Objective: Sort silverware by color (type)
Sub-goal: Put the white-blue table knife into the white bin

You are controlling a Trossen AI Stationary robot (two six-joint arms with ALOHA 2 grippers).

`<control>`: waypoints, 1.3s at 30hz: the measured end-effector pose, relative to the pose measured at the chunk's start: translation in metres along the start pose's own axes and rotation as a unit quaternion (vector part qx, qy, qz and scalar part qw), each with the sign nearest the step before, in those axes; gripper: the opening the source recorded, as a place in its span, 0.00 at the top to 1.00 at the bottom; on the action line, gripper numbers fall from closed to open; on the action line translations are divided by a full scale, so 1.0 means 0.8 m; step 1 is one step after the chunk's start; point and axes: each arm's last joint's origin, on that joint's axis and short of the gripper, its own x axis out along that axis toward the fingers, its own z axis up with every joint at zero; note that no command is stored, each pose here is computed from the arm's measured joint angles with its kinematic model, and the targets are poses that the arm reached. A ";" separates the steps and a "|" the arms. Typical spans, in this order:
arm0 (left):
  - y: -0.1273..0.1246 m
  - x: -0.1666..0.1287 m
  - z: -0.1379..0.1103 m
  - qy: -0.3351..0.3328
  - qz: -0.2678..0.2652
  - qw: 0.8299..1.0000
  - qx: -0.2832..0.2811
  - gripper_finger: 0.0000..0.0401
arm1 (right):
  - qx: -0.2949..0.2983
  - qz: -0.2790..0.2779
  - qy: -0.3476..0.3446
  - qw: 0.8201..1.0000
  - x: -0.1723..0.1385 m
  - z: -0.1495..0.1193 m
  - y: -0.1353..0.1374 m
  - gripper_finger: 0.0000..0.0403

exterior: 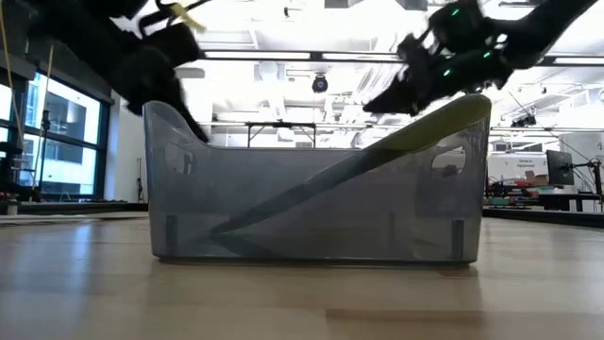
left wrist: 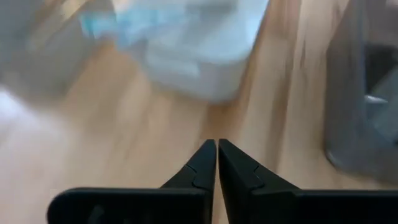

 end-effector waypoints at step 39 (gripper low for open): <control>0.066 -0.027 -0.102 0.442 0.021 0.866 -0.233 0.86 | -0.058 0.074 -0.039 0.995 -0.042 0.022 0.096 1.00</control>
